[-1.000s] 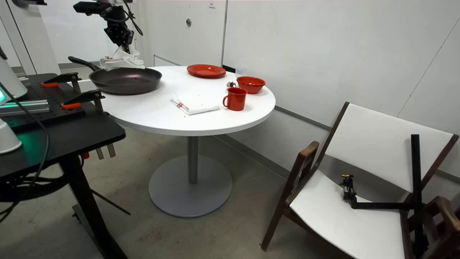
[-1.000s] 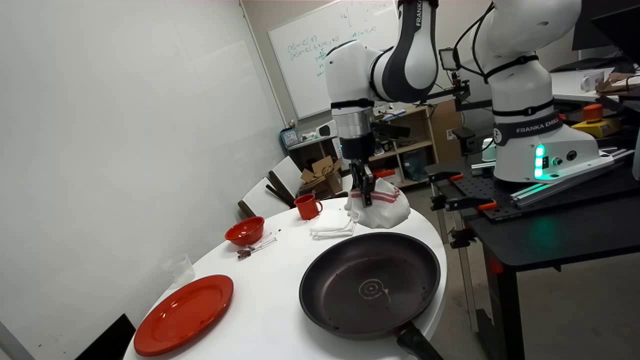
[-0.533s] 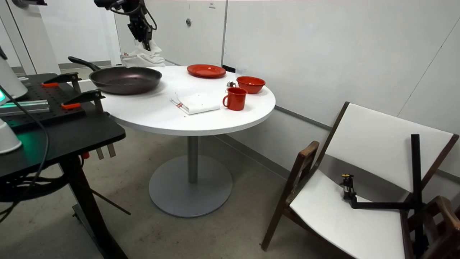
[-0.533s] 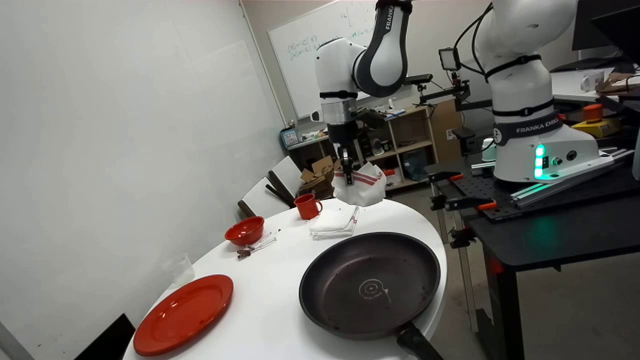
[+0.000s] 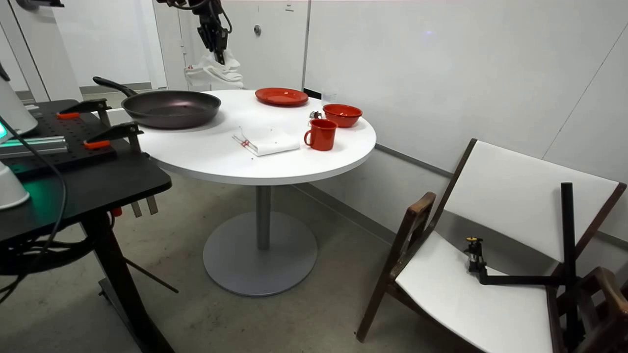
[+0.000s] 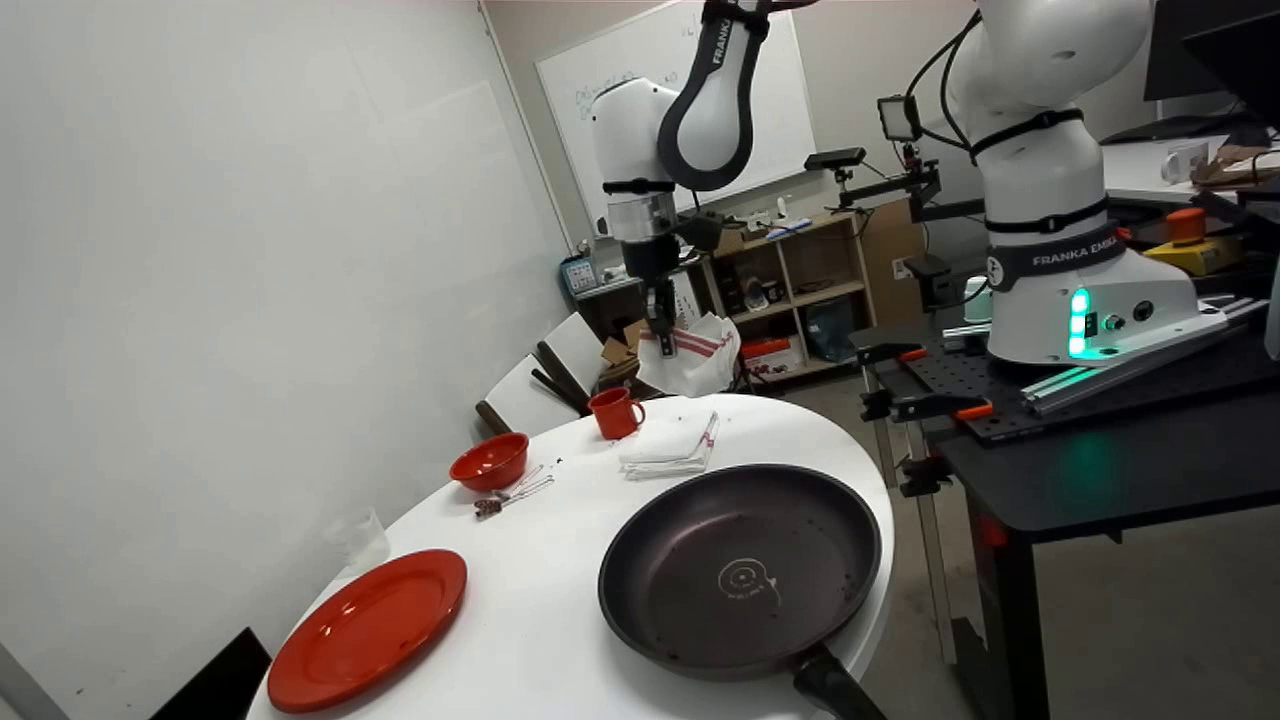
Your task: Pick up the white and red towel on the left and use it to wipe the black pan
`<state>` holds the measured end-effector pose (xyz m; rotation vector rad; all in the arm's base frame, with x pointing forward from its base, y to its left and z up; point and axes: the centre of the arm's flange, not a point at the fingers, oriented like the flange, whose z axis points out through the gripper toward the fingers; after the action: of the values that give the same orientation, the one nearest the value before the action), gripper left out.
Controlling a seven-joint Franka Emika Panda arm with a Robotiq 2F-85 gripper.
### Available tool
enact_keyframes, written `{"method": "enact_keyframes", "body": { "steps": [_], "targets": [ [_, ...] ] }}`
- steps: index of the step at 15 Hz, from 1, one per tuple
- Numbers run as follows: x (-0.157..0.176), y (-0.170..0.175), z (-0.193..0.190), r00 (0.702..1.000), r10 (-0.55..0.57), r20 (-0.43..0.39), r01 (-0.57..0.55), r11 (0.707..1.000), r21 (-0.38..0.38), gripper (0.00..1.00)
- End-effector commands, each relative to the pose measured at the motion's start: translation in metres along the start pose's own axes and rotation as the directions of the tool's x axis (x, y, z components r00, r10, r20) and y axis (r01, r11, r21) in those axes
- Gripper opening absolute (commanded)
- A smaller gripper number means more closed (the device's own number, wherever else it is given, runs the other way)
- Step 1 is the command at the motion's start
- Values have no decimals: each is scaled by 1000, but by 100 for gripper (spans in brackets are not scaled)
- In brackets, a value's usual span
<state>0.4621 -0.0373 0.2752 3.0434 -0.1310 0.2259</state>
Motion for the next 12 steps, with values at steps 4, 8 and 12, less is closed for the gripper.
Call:
{"method": "enact_keyframes", "body": {
  "steps": [4, 8, 12],
  "targets": [
    [22, -3, 13, 1000, 25, 19, -25, 1000, 12, 15],
    [25, -5, 18, 999, 25, 25, -25, 1000, 15, 5],
    [47, 15, 31, 995, 83, 61, -87, 994, 61, 5]
  ]
}}
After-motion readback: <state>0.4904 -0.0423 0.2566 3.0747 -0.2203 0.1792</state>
